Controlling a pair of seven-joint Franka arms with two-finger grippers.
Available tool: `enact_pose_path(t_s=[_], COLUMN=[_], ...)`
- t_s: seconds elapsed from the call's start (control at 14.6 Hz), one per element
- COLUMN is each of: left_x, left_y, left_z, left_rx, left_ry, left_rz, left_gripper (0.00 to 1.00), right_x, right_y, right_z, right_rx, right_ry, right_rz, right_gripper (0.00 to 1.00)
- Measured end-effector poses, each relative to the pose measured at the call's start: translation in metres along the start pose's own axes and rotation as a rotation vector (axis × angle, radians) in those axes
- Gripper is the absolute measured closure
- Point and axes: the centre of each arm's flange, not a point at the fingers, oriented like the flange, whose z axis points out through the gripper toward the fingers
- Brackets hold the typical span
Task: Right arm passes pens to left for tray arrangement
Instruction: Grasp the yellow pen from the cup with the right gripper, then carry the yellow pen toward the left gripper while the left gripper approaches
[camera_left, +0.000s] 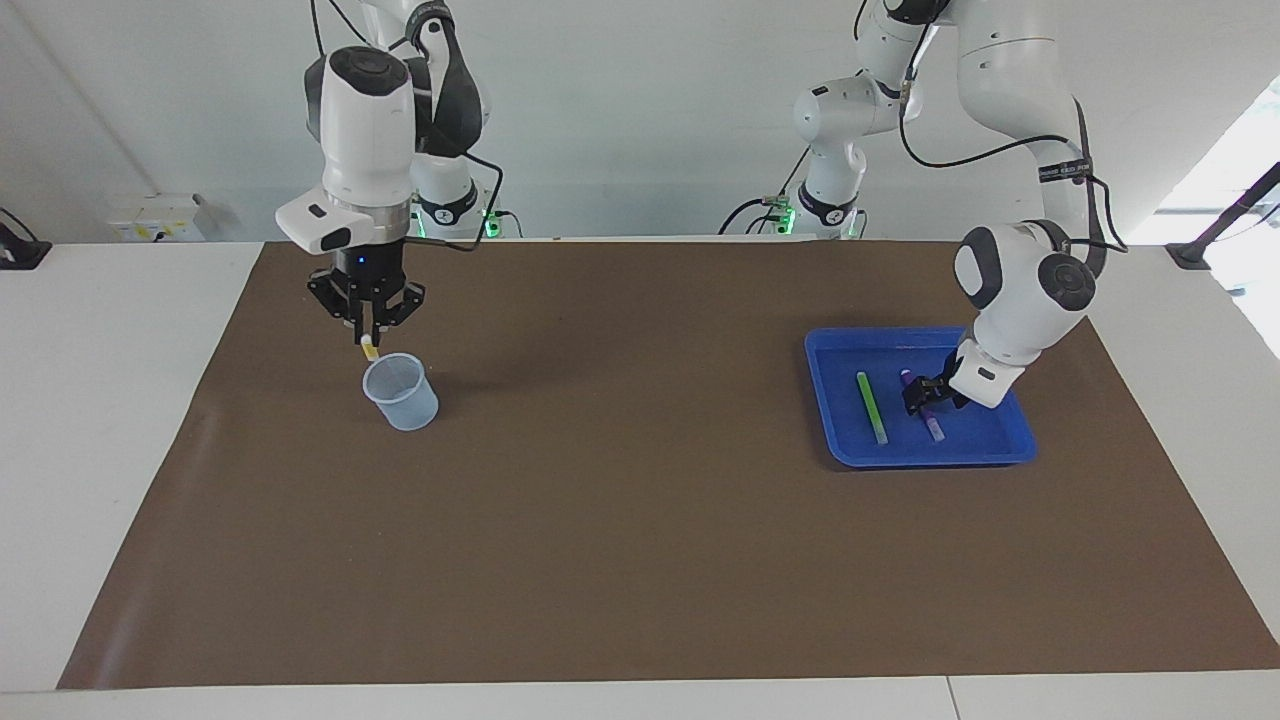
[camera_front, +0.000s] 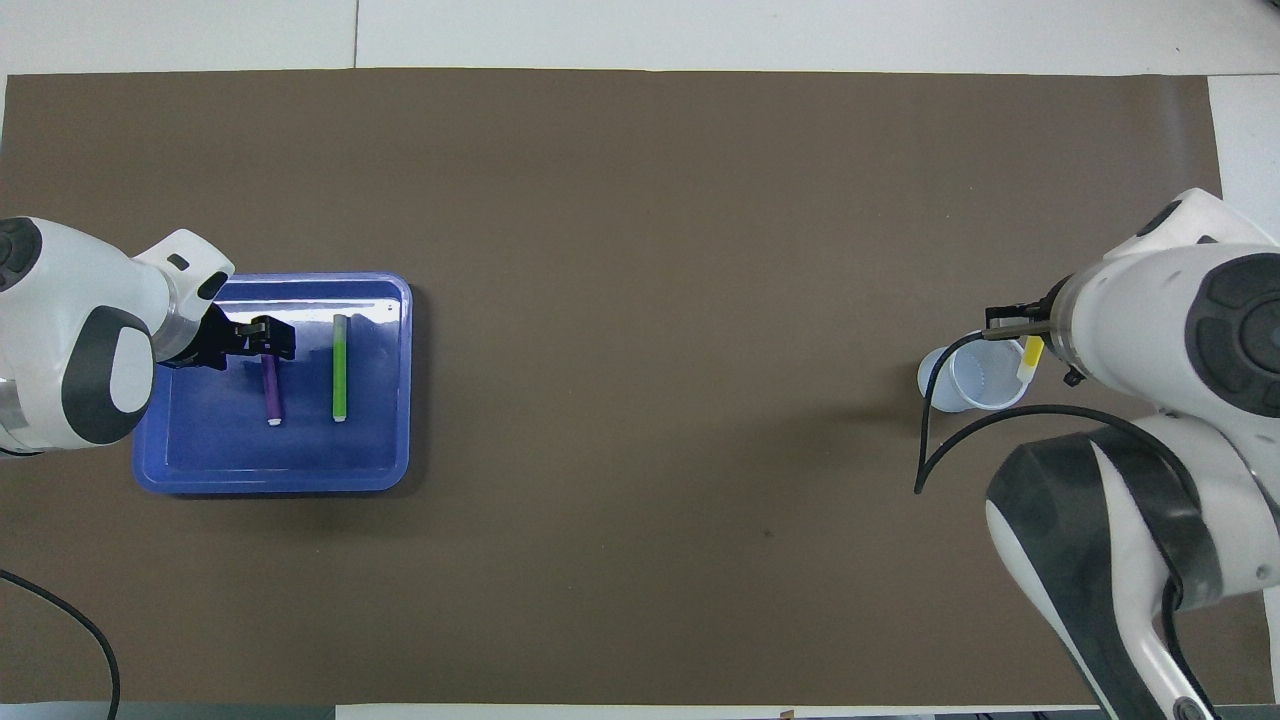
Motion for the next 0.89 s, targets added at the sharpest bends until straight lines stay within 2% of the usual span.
enact_pose_path(t_s=[0.14, 0.41, 0.69, 0.89], left_x=[0.001, -0.005, -0.027, -0.047], left_y=[0.001, 0.01, 0.044, 0.084], left_z=[-0.015, -0.074, -0.134, -0.171], left_rx=[-0.014, -0.08, -0.172, -0.239], left_ry=[-0.029, -0.072, -0.083, -0.082], left_rz=[-0.014, -0.107, -0.334, -0.591], left_gripper=[0.11, 0.11, 0.11, 0.11], right_x=[0.005, 0.014, 0.022, 0.025], right_y=[-0.005, -0.021, -0.055, -0.109], right_z=[-0.017, -0.015, -0.033, -0.063], right_rx=[0.085, 0.325, 0.532, 0.621], right_ry=[0.003, -0.037, -0.134, -0.212], right_rz=[0.04, 0.205, 0.616, 0.878], right_gripper=[0.83, 0.83, 0.83, 0.83])
